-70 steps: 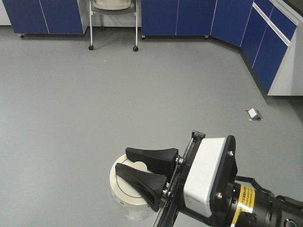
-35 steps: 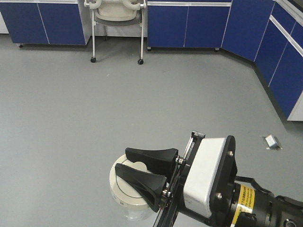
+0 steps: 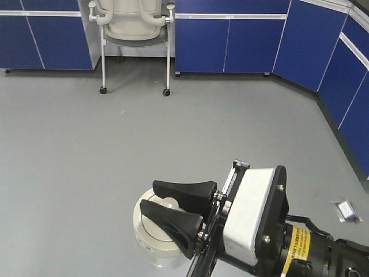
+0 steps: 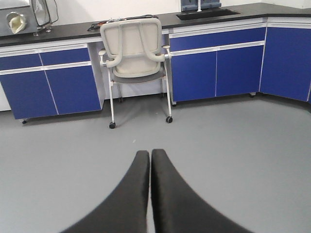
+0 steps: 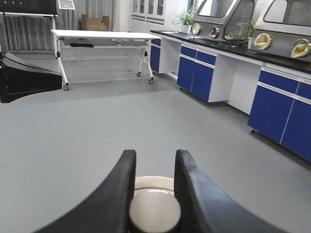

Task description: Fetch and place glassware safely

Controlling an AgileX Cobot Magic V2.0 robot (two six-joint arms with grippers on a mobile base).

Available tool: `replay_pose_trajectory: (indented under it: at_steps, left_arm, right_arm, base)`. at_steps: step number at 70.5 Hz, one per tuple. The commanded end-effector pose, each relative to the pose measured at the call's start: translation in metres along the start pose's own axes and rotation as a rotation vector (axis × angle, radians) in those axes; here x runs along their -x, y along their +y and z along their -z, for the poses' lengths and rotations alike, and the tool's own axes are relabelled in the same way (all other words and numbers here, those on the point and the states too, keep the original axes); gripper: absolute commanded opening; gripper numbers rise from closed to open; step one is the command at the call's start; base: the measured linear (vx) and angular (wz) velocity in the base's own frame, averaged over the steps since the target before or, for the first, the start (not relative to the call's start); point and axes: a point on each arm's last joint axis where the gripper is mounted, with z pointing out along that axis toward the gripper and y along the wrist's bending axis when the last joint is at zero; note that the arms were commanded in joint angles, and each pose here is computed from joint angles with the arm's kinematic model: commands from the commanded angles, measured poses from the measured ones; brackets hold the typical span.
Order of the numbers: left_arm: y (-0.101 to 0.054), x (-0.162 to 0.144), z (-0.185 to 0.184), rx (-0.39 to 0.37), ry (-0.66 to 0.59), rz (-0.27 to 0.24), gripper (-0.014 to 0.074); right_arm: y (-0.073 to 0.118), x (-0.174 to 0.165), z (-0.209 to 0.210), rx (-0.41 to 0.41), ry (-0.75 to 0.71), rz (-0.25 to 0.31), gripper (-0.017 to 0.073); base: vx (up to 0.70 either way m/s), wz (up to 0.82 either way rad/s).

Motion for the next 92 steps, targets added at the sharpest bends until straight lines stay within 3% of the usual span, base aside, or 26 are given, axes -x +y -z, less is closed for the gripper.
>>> replay_pose_trajectory:
  at_steps: [1,66,92]
  left_arm:
    - [-0.0003,0.0125,0.0017,-0.008,-0.077,0.006,-0.0007]
    - [-0.0003,0.0124,0.0017,-0.008,-0.076,0.006,-0.0007]
    - [-0.0003,0.0124,0.0017,-0.008,-0.076,0.006,-0.0007]
  right_arm:
    - [-0.0001,0.0235,0.0015,0.007,-0.153,0.0,-0.0003]
    - [-0.0001,0.0235,0.0015,0.007,-0.153,0.0,-0.0003]
    - [-0.0001,0.0235,0.0015,0.007,-0.153,0.0,-0.0003]
  base:
    - [0.5,-0.06]
    - [0.49,-0.04]
    - [0.36,-0.35]
